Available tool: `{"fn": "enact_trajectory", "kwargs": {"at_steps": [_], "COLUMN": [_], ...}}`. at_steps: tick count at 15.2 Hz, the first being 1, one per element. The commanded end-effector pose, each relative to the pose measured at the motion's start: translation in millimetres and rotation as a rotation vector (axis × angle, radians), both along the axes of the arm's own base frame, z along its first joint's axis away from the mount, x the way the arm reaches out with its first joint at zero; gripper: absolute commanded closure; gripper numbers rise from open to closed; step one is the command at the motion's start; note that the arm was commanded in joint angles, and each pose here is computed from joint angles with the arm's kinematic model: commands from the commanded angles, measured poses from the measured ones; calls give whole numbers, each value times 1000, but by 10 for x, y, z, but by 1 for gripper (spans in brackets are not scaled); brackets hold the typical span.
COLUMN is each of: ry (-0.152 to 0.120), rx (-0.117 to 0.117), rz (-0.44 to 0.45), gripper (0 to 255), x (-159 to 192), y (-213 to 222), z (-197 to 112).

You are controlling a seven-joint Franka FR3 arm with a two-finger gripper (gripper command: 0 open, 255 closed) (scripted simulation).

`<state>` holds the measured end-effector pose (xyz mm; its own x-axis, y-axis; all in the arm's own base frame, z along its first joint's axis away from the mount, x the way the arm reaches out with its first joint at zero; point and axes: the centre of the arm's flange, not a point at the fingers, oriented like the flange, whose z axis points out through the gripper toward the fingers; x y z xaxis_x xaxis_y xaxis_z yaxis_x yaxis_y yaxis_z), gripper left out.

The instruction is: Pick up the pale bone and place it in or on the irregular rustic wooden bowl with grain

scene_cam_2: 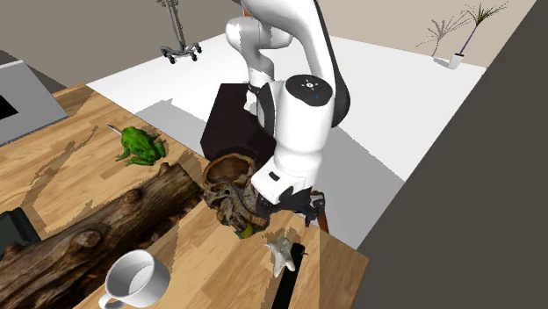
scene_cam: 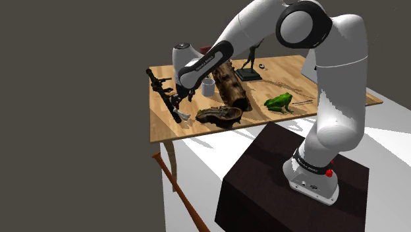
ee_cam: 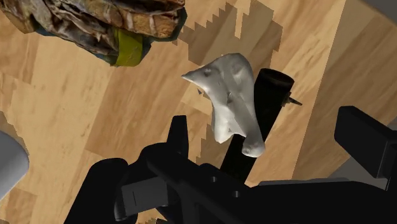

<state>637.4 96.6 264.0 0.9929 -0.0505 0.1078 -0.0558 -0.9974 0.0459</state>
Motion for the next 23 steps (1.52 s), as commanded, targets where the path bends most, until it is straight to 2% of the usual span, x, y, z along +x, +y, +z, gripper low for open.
{"fn": "enact_trajectory", "kwargs": {"at_steps": [1,9,16,17,23], "ry": [5,5,5,5,5], "rx": [-2,-2,-2,-2,-2], "rz": [2,2,2,2,2], "gripper": [0,0,0,255,255], "x": [121,161,161,161,161], "y": [17,-4,-4,-4,-4], "z": [-161,-558,-558,-558,-558]}}
